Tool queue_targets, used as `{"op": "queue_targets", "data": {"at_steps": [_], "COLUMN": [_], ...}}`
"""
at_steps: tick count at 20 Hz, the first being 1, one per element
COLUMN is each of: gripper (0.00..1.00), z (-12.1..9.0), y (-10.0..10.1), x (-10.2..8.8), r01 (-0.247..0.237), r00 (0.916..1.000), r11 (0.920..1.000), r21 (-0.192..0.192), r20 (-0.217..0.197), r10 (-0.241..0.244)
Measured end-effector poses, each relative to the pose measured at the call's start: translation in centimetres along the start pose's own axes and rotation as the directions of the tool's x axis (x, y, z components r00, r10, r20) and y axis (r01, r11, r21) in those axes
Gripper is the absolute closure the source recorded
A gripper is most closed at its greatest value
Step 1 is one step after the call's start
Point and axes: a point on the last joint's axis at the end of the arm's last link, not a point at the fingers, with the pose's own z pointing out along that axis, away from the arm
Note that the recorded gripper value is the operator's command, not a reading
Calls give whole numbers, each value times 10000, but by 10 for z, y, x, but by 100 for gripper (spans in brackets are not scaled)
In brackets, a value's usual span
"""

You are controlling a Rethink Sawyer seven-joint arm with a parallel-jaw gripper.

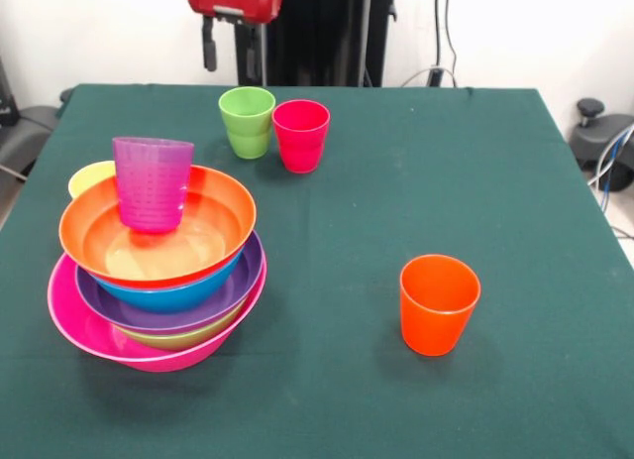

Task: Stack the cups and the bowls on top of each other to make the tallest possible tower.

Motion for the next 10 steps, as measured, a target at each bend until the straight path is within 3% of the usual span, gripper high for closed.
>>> {"op": "queue_targets", "data": {"at_steps": [10], "gripper": [0], "z": [28], "y": [0], "x": [37], "r01": [-33], "r00": [9993], "r11": [10000], "r21": [16], "r20": [-366], "r10": [33]}}
